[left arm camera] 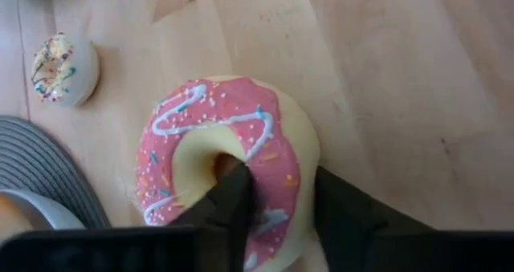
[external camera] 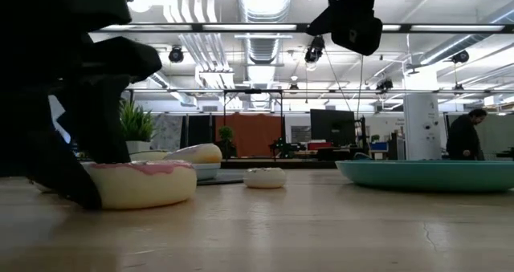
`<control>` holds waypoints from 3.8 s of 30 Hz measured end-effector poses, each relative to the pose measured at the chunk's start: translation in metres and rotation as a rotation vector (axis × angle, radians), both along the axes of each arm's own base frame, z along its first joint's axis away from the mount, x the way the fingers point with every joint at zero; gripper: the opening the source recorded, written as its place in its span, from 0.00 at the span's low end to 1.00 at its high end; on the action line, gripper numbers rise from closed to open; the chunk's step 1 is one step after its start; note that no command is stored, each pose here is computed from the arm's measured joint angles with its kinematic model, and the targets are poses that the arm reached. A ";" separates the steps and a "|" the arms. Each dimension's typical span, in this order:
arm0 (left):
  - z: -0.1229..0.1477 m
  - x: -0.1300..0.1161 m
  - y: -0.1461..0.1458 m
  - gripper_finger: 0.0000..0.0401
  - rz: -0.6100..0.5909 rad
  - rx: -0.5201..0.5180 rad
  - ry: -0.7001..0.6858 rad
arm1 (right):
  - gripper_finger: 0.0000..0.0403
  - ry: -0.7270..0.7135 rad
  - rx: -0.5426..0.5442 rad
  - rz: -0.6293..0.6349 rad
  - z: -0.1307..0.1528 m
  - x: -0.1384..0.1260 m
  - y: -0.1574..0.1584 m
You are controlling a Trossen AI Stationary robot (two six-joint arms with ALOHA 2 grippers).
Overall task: Pick & Place donuts
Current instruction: Put the big pink donut on the white plate, then put the small red donut on the green plate
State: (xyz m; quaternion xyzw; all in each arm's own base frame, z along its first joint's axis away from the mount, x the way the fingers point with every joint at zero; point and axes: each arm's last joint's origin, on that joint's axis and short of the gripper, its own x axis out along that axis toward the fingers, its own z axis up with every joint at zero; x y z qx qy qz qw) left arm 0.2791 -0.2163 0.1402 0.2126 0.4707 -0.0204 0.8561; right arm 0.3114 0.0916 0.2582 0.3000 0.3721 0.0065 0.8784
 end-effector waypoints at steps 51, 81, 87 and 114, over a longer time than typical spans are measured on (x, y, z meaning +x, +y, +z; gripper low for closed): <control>0.026 -0.041 0.125 0.12 0.383 -0.091 -0.005 | 0.42 -0.009 -0.074 -0.025 -0.002 0.001 -0.008; 0.086 -0.047 0.125 0.36 0.331 -0.113 0.052 | 0.42 0.006 -0.075 -0.026 -0.003 0.000 -0.009; 0.102 -0.069 0.125 0.36 0.384 -0.150 0.067 | 0.42 0.013 -0.081 -0.023 -0.004 0.000 -0.009; 0.021 -0.038 0.043 0.35 0.149 -0.164 0.082 | 0.42 0.053 -0.137 -0.025 -0.008 0.001 -0.026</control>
